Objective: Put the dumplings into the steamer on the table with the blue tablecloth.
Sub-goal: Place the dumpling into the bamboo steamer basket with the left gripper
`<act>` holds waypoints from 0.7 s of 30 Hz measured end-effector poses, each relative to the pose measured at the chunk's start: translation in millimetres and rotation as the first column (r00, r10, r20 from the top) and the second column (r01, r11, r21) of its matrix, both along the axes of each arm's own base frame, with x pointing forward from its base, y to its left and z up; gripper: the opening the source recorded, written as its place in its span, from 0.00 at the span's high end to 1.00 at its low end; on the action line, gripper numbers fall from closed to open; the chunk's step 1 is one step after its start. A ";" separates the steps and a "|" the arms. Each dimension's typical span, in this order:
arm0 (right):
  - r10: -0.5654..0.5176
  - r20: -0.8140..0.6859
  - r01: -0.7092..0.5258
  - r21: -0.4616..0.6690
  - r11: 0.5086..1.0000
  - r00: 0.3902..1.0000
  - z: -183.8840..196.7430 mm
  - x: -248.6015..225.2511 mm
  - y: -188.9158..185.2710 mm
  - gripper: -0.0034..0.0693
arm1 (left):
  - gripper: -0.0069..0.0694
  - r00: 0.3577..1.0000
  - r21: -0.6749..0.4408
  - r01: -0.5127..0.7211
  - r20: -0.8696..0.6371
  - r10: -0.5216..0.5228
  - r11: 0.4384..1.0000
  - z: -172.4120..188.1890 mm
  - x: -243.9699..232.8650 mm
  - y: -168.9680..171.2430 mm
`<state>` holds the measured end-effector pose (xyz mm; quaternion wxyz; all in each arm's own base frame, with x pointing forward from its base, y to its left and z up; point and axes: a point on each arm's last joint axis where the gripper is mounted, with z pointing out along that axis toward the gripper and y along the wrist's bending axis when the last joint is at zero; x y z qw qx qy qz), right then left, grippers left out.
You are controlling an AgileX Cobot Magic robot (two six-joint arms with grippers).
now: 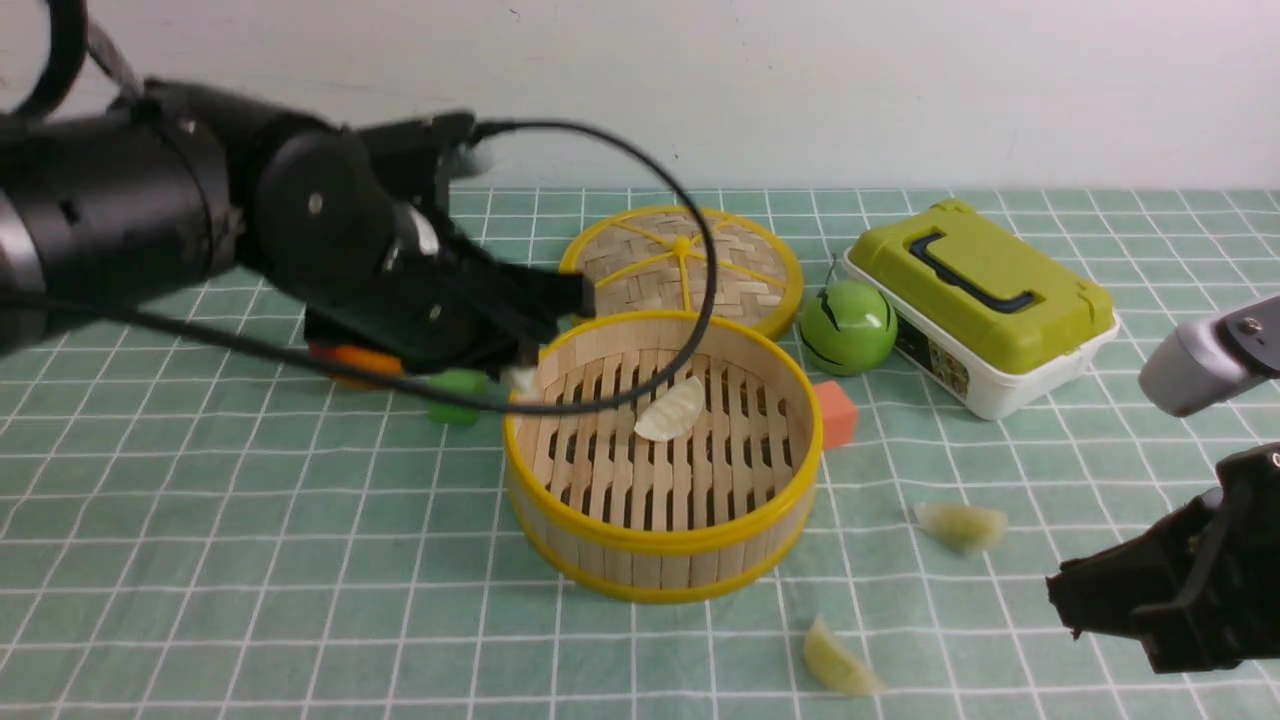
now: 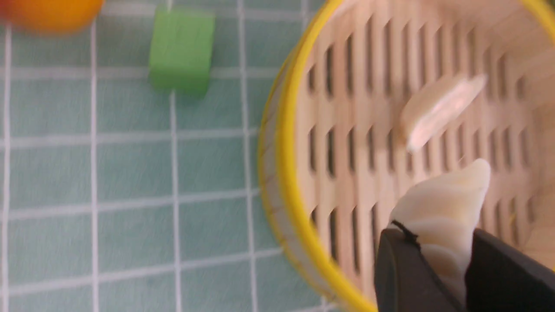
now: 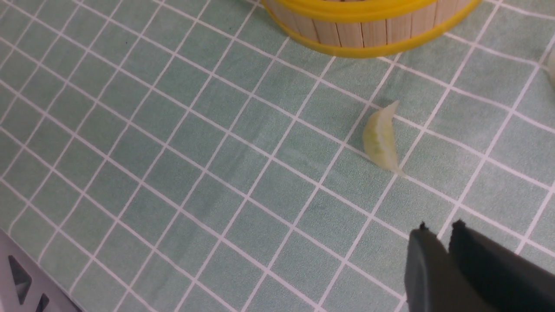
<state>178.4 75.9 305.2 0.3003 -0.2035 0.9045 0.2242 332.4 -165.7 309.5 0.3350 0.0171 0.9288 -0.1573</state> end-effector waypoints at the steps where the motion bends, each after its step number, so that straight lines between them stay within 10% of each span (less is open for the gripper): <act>1: -0.001 0.001 0.001 0.000 1.000 1.000 0.0 0.1 0.0 0.85 | 0.72 1.000 -0.003 0.011 0.016 -0.011 1.000 5.9 9.6 -5.2; 13: -0.001 0.001 0.001 0.000 1.000 1.000 0.0 0.1 0.0 0.83 | 0.72 0.987 0.066 0.029 -0.162 -0.018 0.997 -83.4 90.5 -47.6; 21: 0.003 -0.005 -0.003 0.000 1.000 1.000 -0.2 -0.5 0.1 0.82 | 0.40 0.981 0.077 0.031 -0.193 -0.015 0.997 -103.5 97.1 -51.2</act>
